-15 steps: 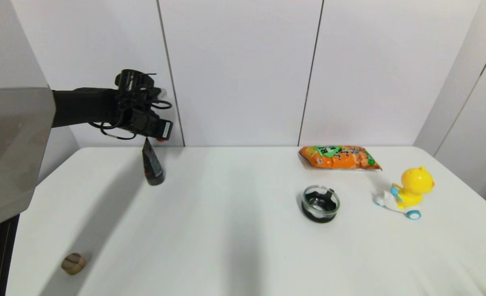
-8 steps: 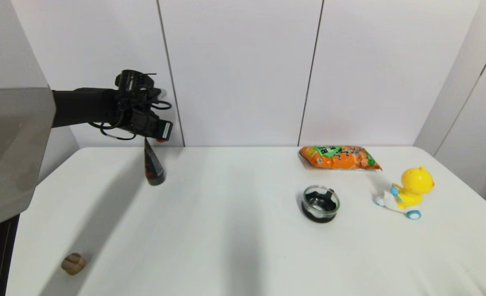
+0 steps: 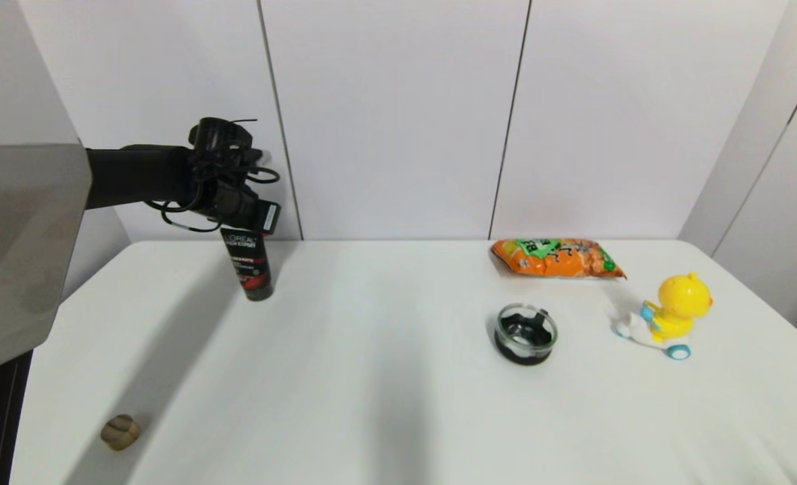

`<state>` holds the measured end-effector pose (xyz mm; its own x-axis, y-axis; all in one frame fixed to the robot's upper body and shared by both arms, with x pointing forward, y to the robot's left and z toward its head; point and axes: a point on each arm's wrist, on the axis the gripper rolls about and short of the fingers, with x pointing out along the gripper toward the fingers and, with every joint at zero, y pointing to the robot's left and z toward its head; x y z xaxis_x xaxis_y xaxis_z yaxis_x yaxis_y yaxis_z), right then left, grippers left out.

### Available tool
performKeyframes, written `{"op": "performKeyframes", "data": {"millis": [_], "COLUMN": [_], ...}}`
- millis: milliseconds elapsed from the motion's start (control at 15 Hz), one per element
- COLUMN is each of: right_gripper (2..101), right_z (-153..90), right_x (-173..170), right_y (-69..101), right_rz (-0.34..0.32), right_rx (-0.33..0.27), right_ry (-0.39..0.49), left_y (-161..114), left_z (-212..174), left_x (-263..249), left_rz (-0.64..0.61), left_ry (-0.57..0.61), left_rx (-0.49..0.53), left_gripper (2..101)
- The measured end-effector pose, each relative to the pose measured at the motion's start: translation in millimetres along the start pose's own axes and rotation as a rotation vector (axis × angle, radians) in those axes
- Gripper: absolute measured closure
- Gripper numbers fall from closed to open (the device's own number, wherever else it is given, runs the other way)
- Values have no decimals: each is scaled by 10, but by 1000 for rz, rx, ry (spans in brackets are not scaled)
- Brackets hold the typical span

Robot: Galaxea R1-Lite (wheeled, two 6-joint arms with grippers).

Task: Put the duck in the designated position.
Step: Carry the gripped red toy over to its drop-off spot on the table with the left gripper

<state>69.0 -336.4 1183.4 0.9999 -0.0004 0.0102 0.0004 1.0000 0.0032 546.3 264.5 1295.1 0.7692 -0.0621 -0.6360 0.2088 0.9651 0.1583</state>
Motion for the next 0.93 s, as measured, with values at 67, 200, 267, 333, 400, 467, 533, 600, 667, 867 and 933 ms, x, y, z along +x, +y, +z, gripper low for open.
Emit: {"op": "performKeyframes", "data": {"millis": [67, 200, 267, 333, 400, 467, 533, 600, 667, 867, 933], "right_gripper": [50, 50, 50, 50, 50, 50, 50, 50, 50, 50, 50], "right_z": [0, 0, 0, 0, 0, 0, 0, 0, 0, 0, 0], "right_x": [0, 0, 0, 0, 0, 0, 0, 0, 0, 0, 0], "right_y": [0, 0, 0, 0, 0, 0, 0, 0, 0, 0, 0], "right_rz": [0, 0, 0, 0, 0, 0, 0, 0, 0, 0, 0], "right_rx": [0, 0, 0, 0, 0, 0, 0, 0, 0, 0, 0], "right_ry": [0, 0, 0, 0, 0, 0, 0, 0, 0, 0, 0], "left_y": [0, -7, -10, -9, -9, -9, -9, -9, -9, -7, -5], "left_z": [0, -2, -3, -5, -4, -3, -4, -5, -4, 3, 14], "left_x": [1, 7, 11, 15, 16, 16, 17, 19, 19, 17, 2], "left_rz": [0, -1, -2, -2, -3, -2, -2, -2, -2, 0, 2], "left_ry": [0, 1, 1, 1, 0, 0, 1, 1, 0, -6, -13], "left_rx": [0, 2, 1, 1, 1, 2, 2, 3, 2, 3, 3], "left_gripper": [834, 837, 837, 837, 837, 746, 664, 591, 527, 377, 338]}}
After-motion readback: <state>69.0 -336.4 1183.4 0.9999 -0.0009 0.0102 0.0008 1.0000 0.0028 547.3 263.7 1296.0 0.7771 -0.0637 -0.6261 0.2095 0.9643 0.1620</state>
